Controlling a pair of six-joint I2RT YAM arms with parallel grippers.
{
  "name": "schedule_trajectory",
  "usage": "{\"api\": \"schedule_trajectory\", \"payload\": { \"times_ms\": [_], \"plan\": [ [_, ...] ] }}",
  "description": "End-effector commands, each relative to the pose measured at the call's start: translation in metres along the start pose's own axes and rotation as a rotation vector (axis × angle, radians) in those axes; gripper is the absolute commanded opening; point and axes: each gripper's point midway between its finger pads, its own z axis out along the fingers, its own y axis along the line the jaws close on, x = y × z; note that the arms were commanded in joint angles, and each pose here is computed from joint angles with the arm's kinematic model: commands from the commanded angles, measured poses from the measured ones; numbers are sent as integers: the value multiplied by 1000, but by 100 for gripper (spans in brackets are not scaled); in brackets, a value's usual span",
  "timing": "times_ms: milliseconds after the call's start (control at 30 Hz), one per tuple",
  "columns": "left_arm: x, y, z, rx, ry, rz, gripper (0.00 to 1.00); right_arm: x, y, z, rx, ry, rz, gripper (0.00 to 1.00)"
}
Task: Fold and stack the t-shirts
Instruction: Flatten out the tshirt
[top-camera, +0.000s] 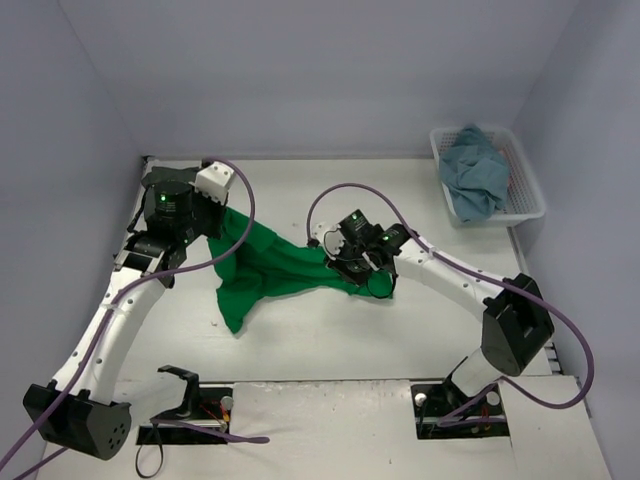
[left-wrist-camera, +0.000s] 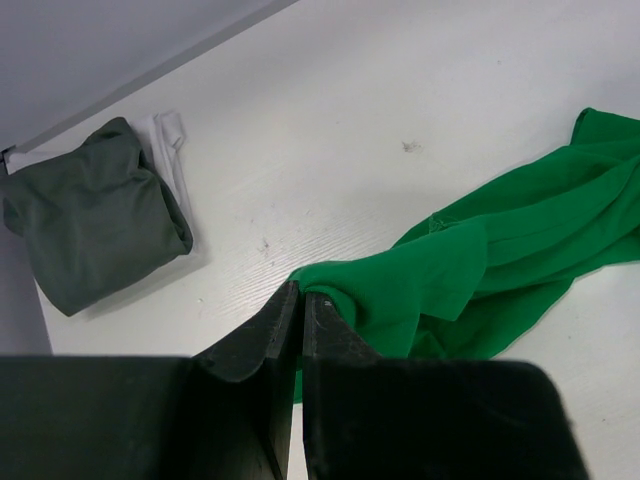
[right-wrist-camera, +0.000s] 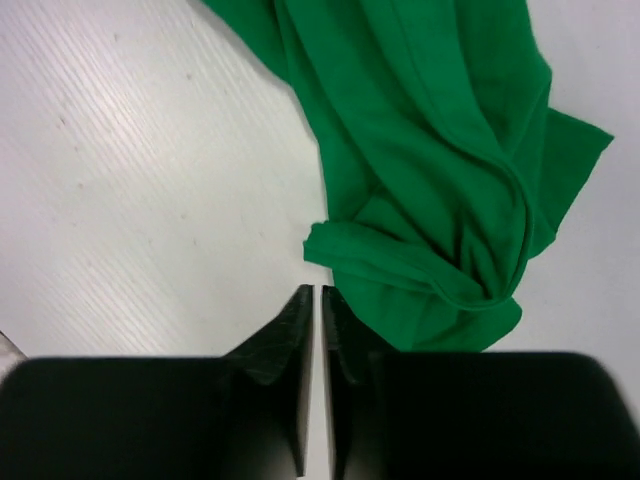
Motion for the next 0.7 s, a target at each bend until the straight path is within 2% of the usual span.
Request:
{"api": "schedule_trajectory", "payload": {
  "times_ms": [0,67,100,167,200,267,400,467,500,567,667],
  "plan": [
    [-29,7,-11,-36,-103,15,0,-21,-3,-2,51,-25,22,11],
    [-27,8,-11,-40,-99,19,0,-20,0,4,57,-20,-48,19],
    [-27,8,-12,-46,-97,19,0,-18,-5,8,71,-13,-30,23],
    [-24,9,-13,-53,-94,22,0,-26,-13,10,80,-5,74,18],
    [-22,9,-13,-55,-91,23,0,-24,-16,17,82,21,108,7],
    [-21,11,-14,-62,-94,24,0,-29,-30,18,164,32,177,0],
    [-22,12,-18,-72,-99,27,0,-29,-51,23,332,74,236,2],
    [-23,13,-20,-78,-99,30,0,-34,-53,22,348,48,291,3],
    [-22,14,-20,-81,-97,31,0,-35,-59,16,392,38,304,8],
    [-22,15,-21,-88,-95,34,0,-38,-67,6,444,11,343,6],
    [-20,16,-22,-96,-92,36,0,-44,-61,-9,400,-46,392,12]
  ]
}}
